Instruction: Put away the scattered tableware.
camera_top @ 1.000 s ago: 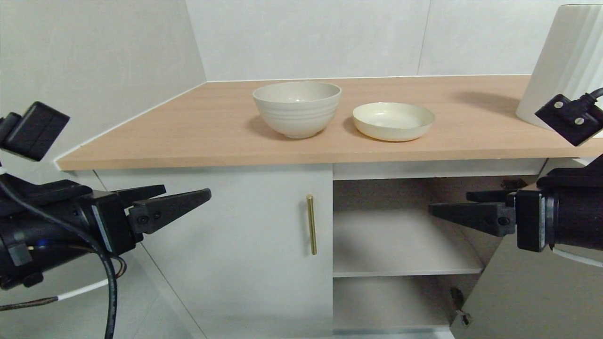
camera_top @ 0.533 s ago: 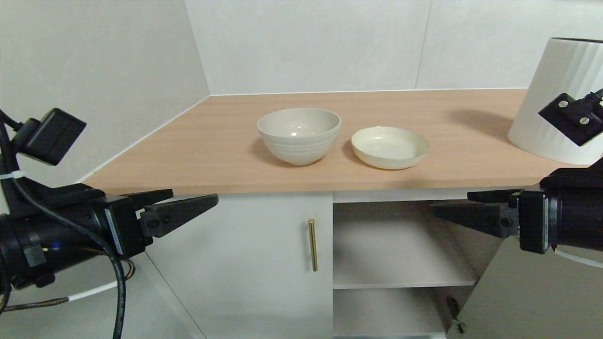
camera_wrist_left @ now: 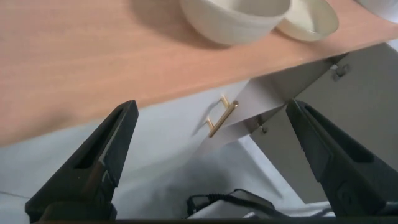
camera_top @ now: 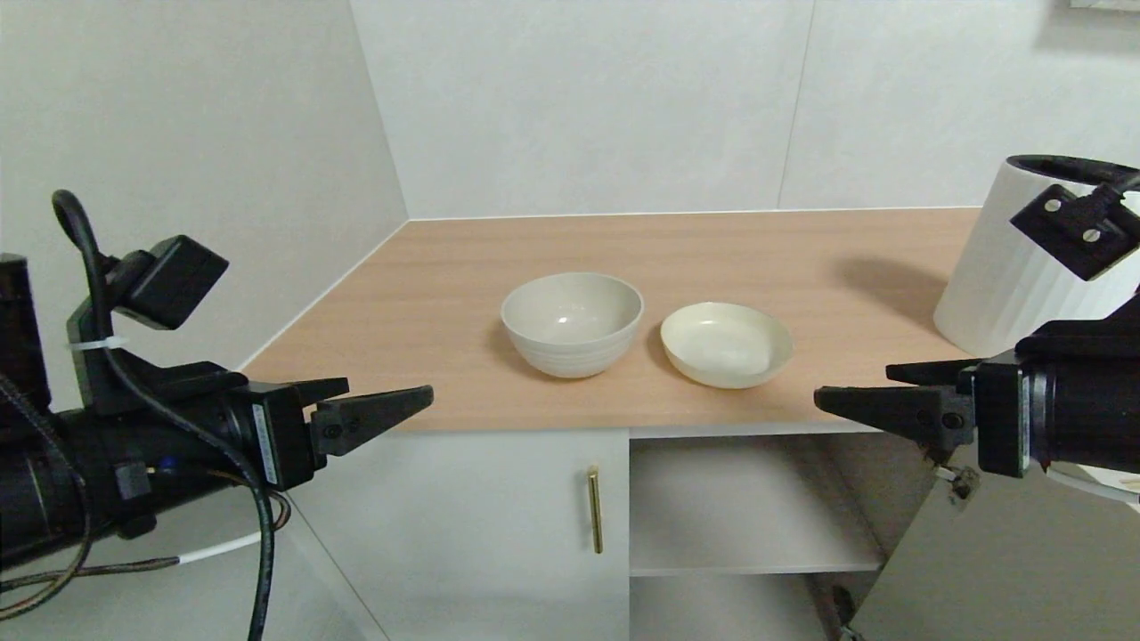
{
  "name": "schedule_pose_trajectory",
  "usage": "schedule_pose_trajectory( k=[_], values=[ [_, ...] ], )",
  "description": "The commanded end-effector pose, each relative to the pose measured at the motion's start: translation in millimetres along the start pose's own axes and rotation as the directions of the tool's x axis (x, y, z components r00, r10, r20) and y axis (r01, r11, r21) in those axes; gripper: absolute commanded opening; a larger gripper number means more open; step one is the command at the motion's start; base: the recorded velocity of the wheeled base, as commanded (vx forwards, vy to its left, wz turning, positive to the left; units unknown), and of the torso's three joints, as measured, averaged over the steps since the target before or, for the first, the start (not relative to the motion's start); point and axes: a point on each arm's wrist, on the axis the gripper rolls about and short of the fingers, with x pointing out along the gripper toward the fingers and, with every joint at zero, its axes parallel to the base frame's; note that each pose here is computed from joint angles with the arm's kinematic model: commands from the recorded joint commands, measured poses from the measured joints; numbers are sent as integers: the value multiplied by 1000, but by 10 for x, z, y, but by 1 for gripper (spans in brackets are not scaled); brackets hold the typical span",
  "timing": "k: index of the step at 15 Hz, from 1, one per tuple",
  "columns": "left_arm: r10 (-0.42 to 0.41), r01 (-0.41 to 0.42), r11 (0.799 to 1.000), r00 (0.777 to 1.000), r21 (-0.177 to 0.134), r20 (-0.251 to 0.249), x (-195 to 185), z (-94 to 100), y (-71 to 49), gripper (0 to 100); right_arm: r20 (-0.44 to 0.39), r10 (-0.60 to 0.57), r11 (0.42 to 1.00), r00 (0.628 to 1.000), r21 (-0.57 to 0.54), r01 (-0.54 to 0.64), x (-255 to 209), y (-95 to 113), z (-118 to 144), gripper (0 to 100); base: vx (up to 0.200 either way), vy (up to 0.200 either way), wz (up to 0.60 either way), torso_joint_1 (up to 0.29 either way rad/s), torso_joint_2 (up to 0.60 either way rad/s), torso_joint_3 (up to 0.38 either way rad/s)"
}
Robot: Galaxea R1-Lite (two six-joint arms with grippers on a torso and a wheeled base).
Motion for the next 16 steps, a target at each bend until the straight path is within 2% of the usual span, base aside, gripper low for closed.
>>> schedule_pose_trajectory(
  k=[1, 6, 10, 11, 14, 15, 16],
  values=[
    [6, -6, 1000, 1000, -5, -24, 67, -24, 21, 100, -12, -1, 1000, 1000, 1, 1, 34, -3, -13, 100, 0, 0, 0, 188, -476, -295],
    [12, -13, 1000, 999, -13, -52, 191, -33, 46, 100, -17, -2, 1000, 1000, -1, 2, 124, -12, -24, 100, 0, 0, 0, 208, -492, -284],
    [12, -12, 1000, 1000, -9, -21, 400, 211, 33, 100, 28, -34, 999, 999, -32, 35, 405, -151, 11, 100, 0, 0, 0, 153, -349, -200],
    [18, -18, 1000, 999, -12, -34, 481, 235, 44, 100, 36, -34, 999, 999, -32, 35, 495, -180, -15, 100, 0, 0, 0, 36, -76, -61],
    [39, -44, 999, 989, -31, -143, 631, 180, 80, 100, 42, -70, 997, 997, -24, 71, 690, -221, 27, 100, 0, 0, 0, 0, 0, 0],
    [45, -58, 995, 986, -77, -158, 691, 194, 89, 100, 15, -127, 992, 992, -12, 127, 747, -259, 52, 100, 0, 0, 0, 0, 0, 0],
    [40, -63, 988, 986, -144, -160, 734, 219, 75, 100, -6, -156, 988, 988, 11, 156, 802, -276, 81, 100, 0, 0, 0, 0, 0, 0]
  ],
)
